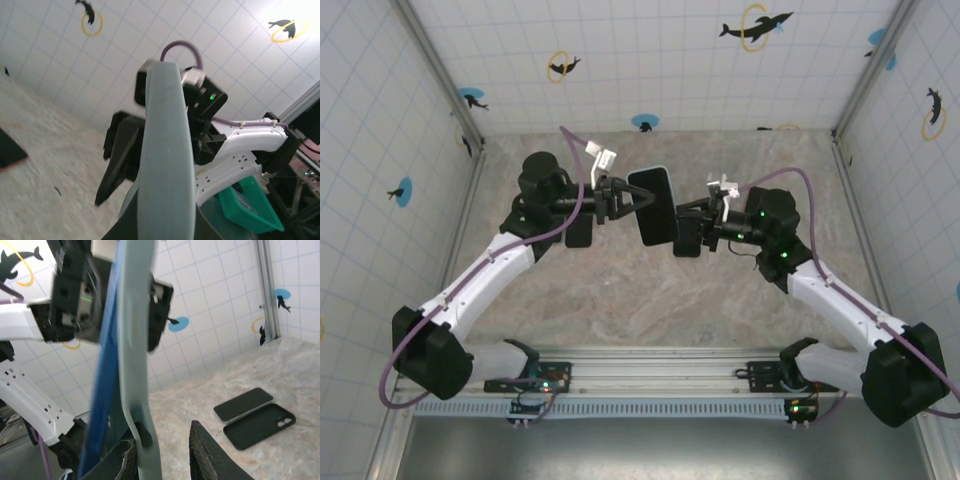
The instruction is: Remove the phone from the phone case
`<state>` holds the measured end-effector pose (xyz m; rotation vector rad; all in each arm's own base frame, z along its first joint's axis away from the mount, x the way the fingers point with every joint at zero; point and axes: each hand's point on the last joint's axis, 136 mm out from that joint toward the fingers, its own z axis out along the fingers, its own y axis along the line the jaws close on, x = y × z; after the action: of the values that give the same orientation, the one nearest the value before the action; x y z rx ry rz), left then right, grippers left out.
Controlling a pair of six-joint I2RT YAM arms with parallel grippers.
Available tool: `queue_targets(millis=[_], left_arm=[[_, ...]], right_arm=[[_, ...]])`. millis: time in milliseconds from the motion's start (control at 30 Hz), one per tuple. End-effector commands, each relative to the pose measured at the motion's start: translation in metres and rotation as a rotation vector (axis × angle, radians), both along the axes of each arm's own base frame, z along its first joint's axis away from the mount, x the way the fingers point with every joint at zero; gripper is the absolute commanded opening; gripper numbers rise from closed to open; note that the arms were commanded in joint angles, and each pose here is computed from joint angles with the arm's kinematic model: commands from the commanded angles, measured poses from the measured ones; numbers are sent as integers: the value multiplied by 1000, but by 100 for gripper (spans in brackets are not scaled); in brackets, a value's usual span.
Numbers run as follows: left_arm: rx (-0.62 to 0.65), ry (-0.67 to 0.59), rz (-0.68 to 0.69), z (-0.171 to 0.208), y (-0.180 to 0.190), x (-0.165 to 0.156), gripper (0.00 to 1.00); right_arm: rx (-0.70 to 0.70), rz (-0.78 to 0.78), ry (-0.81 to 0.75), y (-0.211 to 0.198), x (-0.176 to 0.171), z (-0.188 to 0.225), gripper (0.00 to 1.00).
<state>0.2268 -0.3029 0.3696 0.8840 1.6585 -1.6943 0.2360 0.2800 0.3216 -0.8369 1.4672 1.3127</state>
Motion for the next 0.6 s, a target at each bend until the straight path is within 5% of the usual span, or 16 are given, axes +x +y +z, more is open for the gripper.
queue_targets(millis=[0,133,567], left_arm=[[-11,24,-98,9,1,-24,0],[-4,5,-16,5,0,-10,0],[-269,158,293,40,12,39,0]], right_arm=[[84,-73,-42,-7,13,27,29],[142,-18,-19,-5,4,37,30],[226,-19,188,-2,-18,14,32]])
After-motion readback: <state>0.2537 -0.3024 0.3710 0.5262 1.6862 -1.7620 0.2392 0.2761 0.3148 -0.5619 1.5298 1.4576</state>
